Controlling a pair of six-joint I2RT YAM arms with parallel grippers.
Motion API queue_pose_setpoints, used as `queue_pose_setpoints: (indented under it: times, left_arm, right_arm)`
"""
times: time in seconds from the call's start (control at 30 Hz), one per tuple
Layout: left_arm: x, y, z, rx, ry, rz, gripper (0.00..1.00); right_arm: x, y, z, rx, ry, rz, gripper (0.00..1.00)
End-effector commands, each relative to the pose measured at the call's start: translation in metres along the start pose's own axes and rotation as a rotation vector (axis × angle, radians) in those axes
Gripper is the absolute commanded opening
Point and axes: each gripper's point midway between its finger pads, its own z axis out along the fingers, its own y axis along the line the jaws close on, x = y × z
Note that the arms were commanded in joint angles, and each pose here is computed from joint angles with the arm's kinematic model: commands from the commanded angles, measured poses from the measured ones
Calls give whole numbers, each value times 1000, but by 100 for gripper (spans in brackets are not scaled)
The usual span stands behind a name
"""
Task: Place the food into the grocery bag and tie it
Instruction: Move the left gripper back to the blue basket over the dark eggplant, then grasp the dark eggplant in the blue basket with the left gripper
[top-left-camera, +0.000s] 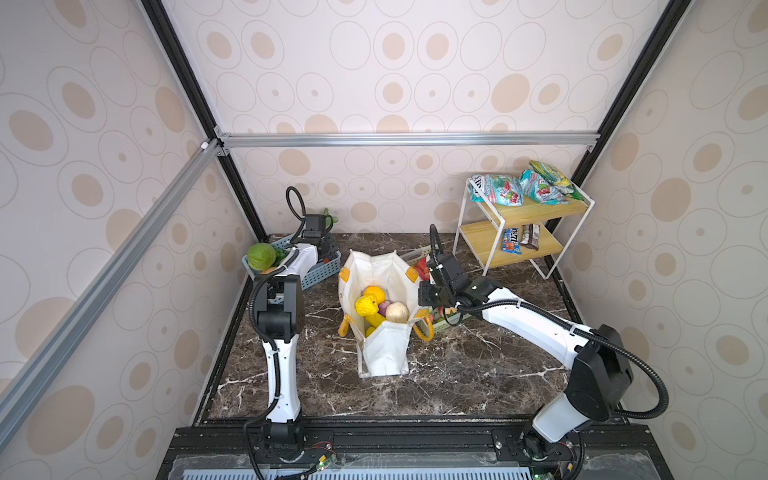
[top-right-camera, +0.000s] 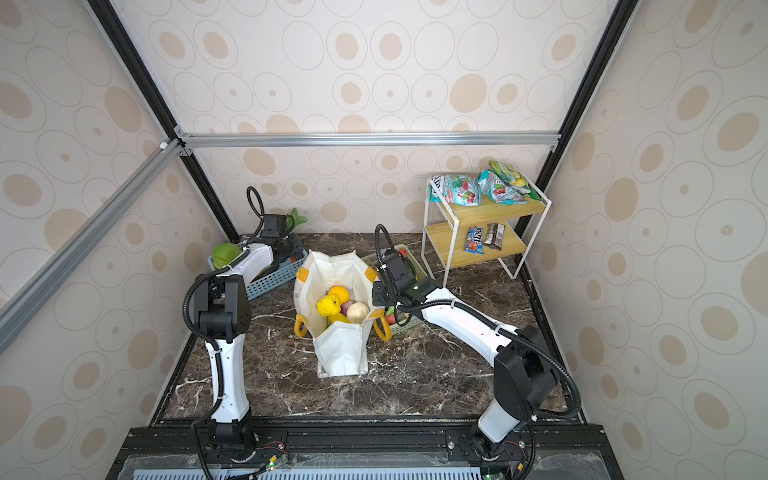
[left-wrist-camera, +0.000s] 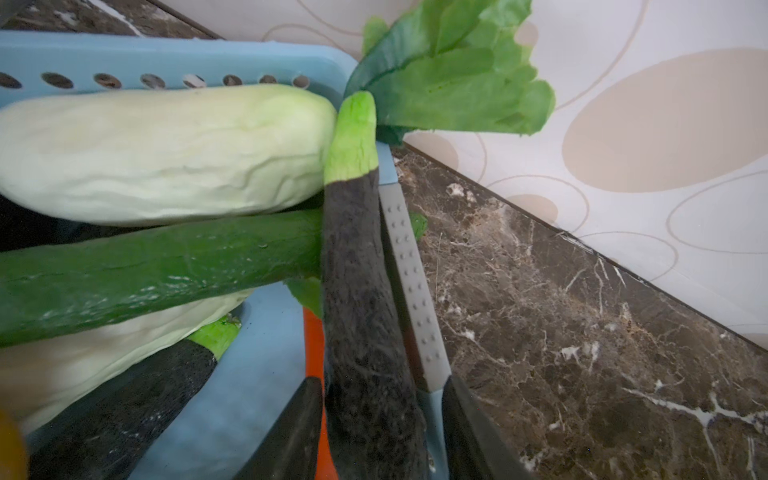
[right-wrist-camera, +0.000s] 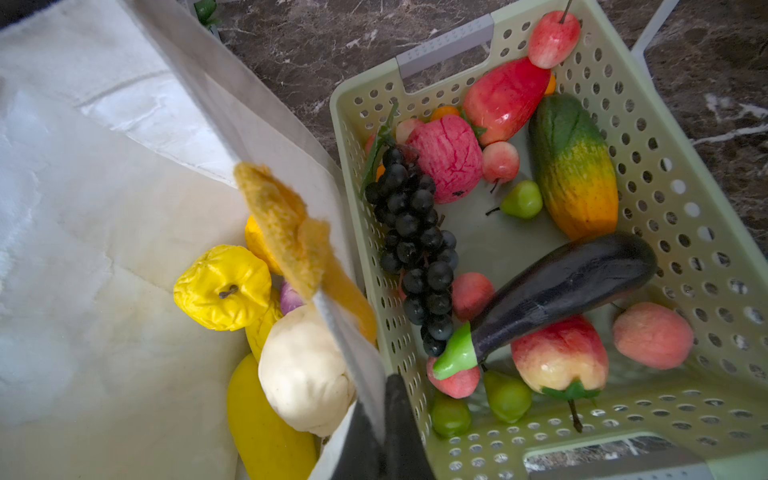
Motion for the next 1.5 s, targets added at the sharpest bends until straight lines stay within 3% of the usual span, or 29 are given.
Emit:
queue_pose_setpoints:
  times: [0.0,0.3,1.03,1.47]
  left_arm:
    - [4,8,12,-9,11,-26,42]
    - [-8,3,-1,3,-19,-25,37]
    - [-51,-15,-71,55,-118,9,36]
    - [-69,-57,-141,296,-164,-23,37]
  right_arm:
    - [-11,-8,-7,29,-33,20,3]
    - [-10,-8,-6,25,-37,22,3]
    - [-8,-9,-8,16,-43,27,3]
    - [-6,-7,-4,10,-35,35,3]
